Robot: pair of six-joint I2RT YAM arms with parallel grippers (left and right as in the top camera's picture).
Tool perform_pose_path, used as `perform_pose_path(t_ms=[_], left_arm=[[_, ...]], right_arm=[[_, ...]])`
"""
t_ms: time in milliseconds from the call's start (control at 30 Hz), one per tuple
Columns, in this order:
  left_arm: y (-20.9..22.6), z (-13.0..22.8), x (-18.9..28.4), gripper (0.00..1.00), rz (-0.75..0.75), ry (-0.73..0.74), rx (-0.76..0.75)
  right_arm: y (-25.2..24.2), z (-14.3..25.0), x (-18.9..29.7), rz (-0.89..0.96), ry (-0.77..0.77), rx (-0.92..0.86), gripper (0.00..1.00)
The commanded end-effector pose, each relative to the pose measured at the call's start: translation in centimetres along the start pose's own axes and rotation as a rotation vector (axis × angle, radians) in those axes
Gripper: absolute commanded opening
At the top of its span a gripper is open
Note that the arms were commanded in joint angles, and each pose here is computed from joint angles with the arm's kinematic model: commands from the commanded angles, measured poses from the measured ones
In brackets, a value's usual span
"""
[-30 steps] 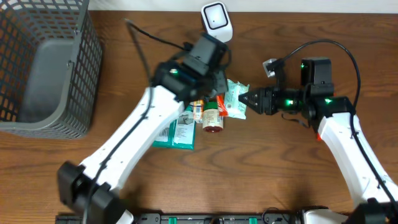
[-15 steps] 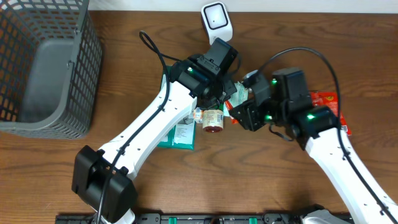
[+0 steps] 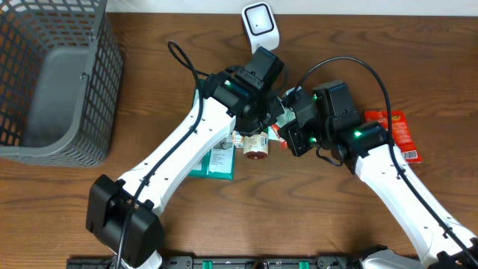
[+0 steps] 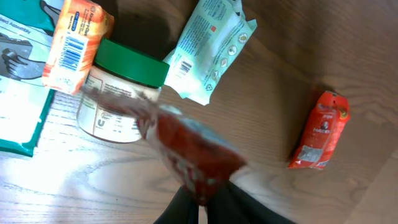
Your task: Scan the item barcode
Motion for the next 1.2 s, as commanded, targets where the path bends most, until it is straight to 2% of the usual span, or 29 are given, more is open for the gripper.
perform_pose_path(t_ms=[0, 133, 167, 200, 233, 300, 333, 800, 833, 933, 967, 1100, 1133, 1167], left_arm=[[0.1, 0.2, -0.1, 0.07, 0.0, 0.013, 0.004], [0.1, 0.2, -0.1, 0.08, 0.0, 0.013, 0.004], [0.1, 0.2, -0.1, 0.07, 0.0, 0.013, 0.004], [0.1, 0.2, -0.1, 0.07, 0.0, 0.013, 0.004], [0.1, 0.2, -0.1, 0.07, 0.0, 0.013, 0.004], [0.1, 0.2, -0.1, 0.07, 0.0, 0.014, 0.004], [0.1, 0.2, -0.1, 0.08, 0.0, 0.015, 0.004], [-0.3, 1.2, 0.5, 0.07, 0.081, 0.22, -0.006], [-0.3, 1.1, 0.5, 0.08, 0.081, 0.225, -0.003], [-0.2, 1.0, 0.6, 0.07, 0.081, 0.224, 0.001], [-0.2, 1.0, 0.6, 0.07, 0.081, 0.223, 0.001], [-0.3, 0.6, 0.5, 0.08, 0.08, 0.187, -0.003], [-0.3, 0.2, 0.4, 0.15, 0.075, 0.152, -0.006], [-0.2, -0.3, 0.3, 0.29, 0.066, 0.107, -0.007]], right_arm=[[0.1, 0.1, -0.3, -0.008, 0.008, 0.019, 0.01], [0.1, 0.1, -0.3, -0.007, 0.009, 0.02, 0.01], [0.1, 0.1, -0.3, -0.003, 0.01, 0.02, 0.06], [0.0, 0.1, -0.3, 0.002, 0.011, 0.021, 0.21], [0.0, 0.1, -0.3, 0.008, 0.012, 0.02, 0.27], [0.0, 0.2, -0.3, 0.007, 0.013, 0.028, 0.37], [0.0, 0.2, -0.3, 0.007, 0.013, 0.032, 0.38], [0.2, 0.4, -0.6, -0.015, 0.024, 0.064, 0.35], [0.2, 0.4, -0.6, -0.016, 0.024, 0.064, 0.33], [0.2, 0.4, -0.6, -0.016, 0.024, 0.063, 0.06], [0.2, 0.4, -0.6, -0.017, 0.024, 0.063, 0.01], [0.5, 0.3, -0.6, -0.042, 0.018, 0.063, 0.01], [0.5, 0.3, -0.6, -0.044, 0.017, 0.063, 0.01], [0.4, 0.3, -0.5, -0.043, 0.016, 0.062, 0.01]])
Point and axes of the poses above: each gripper's point midway between its finger pads, its own x axis back along the fingers, its own y axis along the line the jaws close on, z = x × y, the point moved 6 cm from there along x, back along the fingers, and after that the axes turned 8 degrees about x, right-handed, at the moved point
